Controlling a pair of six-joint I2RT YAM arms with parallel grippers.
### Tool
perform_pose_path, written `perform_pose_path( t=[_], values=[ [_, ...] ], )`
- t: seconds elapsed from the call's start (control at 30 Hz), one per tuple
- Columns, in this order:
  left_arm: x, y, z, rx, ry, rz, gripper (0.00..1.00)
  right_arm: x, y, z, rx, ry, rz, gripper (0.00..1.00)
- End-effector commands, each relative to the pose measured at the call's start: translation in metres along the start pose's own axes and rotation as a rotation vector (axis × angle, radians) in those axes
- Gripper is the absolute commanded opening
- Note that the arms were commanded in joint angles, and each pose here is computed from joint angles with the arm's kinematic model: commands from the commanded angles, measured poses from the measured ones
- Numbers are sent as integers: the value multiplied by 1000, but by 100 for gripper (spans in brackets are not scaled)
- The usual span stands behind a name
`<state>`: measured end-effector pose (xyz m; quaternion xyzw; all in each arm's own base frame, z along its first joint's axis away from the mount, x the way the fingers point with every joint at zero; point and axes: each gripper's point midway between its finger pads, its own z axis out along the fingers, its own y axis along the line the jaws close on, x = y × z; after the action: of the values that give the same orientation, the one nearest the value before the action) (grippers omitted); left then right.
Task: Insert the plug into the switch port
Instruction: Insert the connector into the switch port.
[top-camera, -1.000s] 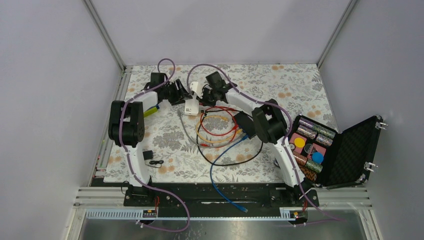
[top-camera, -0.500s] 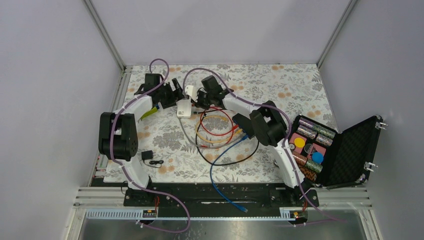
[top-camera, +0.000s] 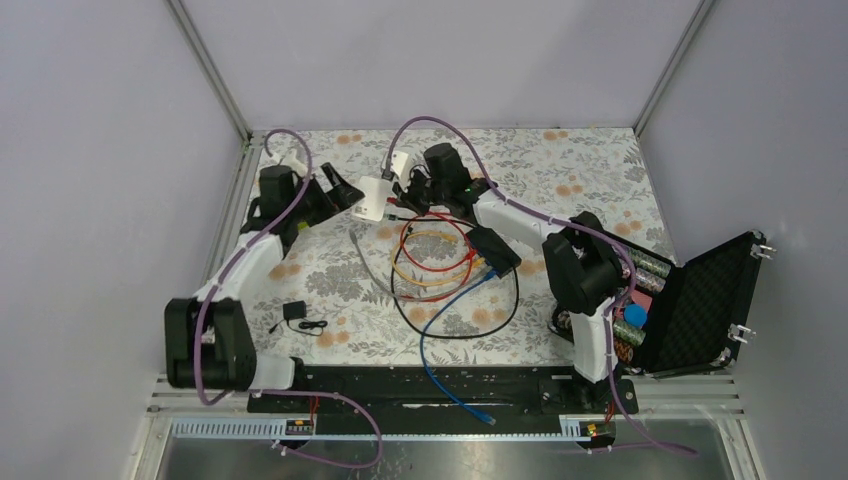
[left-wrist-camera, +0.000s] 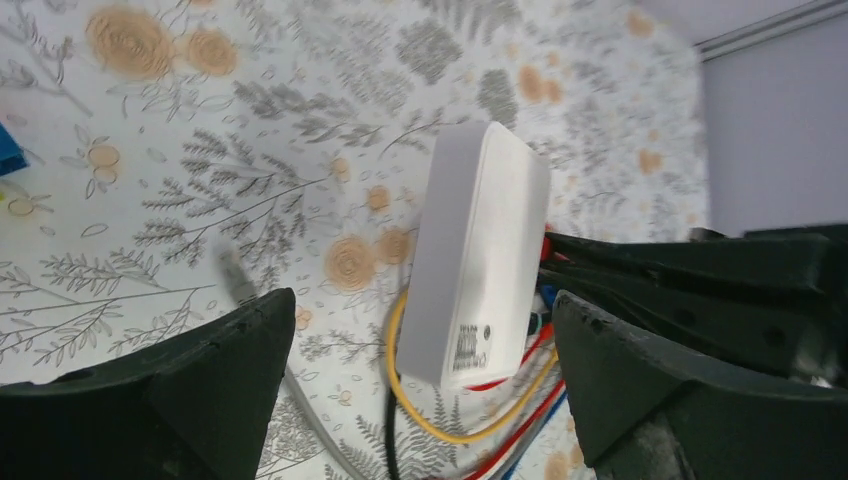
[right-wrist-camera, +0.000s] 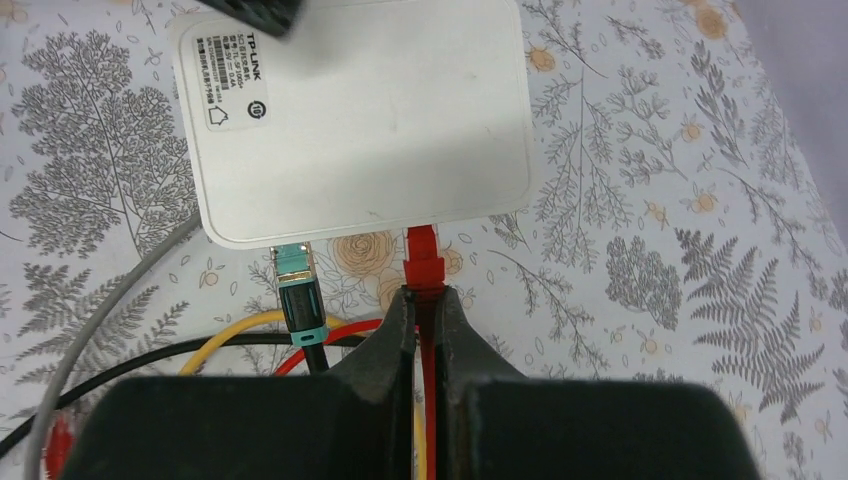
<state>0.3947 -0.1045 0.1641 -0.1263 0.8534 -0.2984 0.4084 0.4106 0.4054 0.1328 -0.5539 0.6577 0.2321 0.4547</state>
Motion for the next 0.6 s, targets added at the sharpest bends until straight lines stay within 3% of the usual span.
perform_pose_path(
  t=[0.0, 0.17, 0.27, 0.37, 0.57],
  values=[
    [-24, -53, -33, 257, -138, 29, 99, -30, -3, -29, 94, -42, 124, 0],
    [-7, -70, -41, 395, -115, 64, 99, -31, 7, -44, 105, -64, 210, 0],
    [2, -76, -36, 442, -81, 40, 90, -34, 14, -51, 97, -93, 250, 0],
    [12, -77, -26, 434, -18, 37, 75, -28, 13, -56, 134, -97, 293, 0],
    [28, -80, -17, 419, 7, 35, 75, -22, 15, -61, 162, -82, 365, 0]
  ],
)
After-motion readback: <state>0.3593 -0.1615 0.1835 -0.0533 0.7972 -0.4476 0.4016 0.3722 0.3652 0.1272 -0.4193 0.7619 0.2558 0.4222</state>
